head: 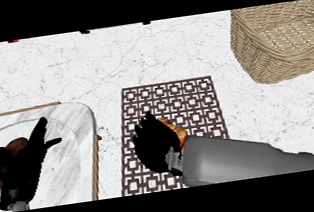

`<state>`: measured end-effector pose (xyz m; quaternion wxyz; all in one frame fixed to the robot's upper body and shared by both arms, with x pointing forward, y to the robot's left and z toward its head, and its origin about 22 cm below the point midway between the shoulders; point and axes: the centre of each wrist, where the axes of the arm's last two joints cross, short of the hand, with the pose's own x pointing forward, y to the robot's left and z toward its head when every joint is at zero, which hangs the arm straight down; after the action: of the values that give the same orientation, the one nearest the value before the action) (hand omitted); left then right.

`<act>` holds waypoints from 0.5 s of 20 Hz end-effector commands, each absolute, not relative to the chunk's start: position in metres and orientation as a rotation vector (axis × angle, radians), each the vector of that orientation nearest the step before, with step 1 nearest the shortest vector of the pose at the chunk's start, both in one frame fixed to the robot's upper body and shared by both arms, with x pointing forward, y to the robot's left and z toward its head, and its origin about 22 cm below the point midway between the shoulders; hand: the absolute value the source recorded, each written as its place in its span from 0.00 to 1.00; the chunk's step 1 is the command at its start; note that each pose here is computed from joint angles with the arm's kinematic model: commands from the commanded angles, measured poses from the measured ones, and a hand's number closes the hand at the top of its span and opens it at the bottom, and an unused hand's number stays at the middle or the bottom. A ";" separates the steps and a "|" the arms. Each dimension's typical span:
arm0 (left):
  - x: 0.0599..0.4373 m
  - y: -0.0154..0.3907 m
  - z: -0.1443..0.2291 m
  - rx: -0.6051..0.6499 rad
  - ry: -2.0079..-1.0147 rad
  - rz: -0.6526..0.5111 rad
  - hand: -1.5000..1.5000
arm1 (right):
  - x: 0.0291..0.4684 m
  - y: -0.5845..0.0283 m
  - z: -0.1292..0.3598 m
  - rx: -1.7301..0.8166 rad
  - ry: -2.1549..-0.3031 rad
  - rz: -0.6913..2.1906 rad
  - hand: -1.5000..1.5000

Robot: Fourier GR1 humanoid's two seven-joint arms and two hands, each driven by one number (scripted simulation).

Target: Pick the croissant from the placemat and place it in the basket

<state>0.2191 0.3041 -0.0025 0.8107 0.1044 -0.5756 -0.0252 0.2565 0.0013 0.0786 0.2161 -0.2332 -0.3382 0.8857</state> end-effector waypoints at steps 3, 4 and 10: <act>0.196 0.304 -0.041 0.164 -1.031 -0.037 0.50 | 0.260 -0.003 0.066 -0.640 -0.958 2.452 0.00; 0.203 0.287 -0.042 0.168 -1.026 -0.032 0.50 | 0.265 -0.008 0.062 -0.634 -0.939 2.456 0.00; 0.199 0.299 -0.043 0.151 -1.040 -0.044 0.50 | 0.259 -0.005 0.041 -0.638 -0.952 2.461 1.00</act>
<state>0.2184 0.3068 -0.0022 0.8088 0.1006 -0.5789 -0.0248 0.2635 -0.0090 0.0568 0.2146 -0.2311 -0.3421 0.8852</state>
